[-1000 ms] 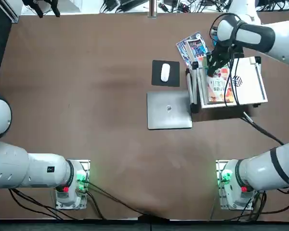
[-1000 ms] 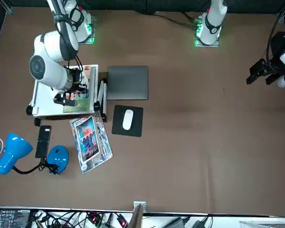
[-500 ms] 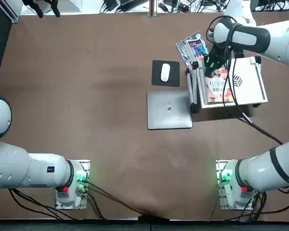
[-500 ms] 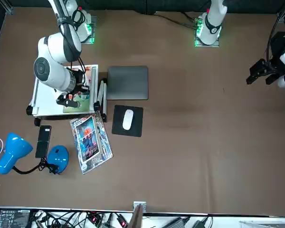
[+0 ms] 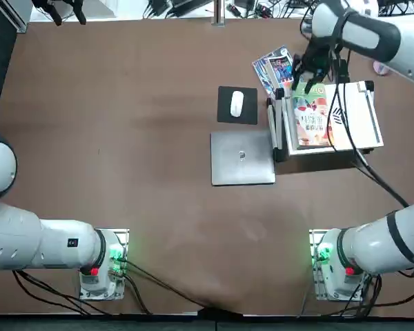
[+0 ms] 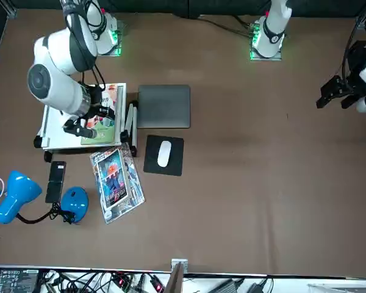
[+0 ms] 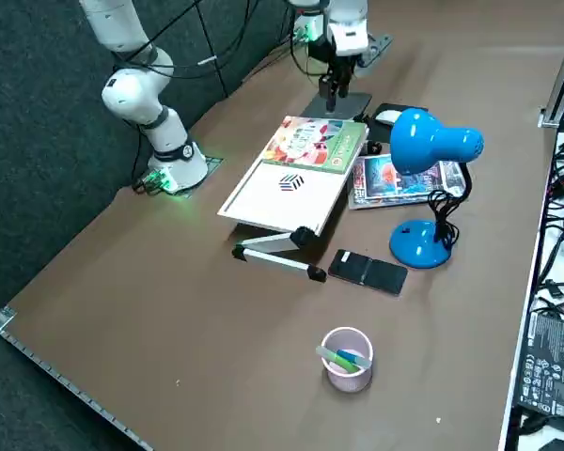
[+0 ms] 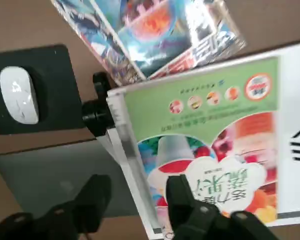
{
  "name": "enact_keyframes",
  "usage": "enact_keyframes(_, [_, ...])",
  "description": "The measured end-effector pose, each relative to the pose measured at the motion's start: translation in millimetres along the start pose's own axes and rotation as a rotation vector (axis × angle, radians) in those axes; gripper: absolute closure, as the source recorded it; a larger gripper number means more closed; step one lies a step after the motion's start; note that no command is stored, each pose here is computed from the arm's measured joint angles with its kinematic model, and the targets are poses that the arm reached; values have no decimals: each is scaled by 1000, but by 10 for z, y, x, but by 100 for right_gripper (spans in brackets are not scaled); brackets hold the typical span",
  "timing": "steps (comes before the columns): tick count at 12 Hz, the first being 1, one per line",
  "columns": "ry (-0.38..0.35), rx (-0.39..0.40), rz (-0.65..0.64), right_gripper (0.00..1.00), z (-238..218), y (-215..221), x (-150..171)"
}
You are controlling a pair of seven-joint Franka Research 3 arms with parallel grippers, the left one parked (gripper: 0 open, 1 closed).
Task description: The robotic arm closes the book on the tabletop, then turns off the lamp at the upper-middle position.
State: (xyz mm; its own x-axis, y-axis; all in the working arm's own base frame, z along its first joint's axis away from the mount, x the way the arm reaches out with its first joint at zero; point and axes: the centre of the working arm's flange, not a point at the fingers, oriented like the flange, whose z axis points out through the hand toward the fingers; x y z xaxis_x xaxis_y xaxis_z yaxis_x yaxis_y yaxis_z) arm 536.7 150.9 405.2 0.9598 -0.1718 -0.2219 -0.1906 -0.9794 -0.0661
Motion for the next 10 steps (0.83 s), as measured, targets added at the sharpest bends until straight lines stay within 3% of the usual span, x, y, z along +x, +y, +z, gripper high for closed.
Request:
enact_keyframes(3, [73, -94, -20, 1, -182, 59, 70])
enact_keyframes(10, [171, -136, 16, 0, -295, 82, 218])
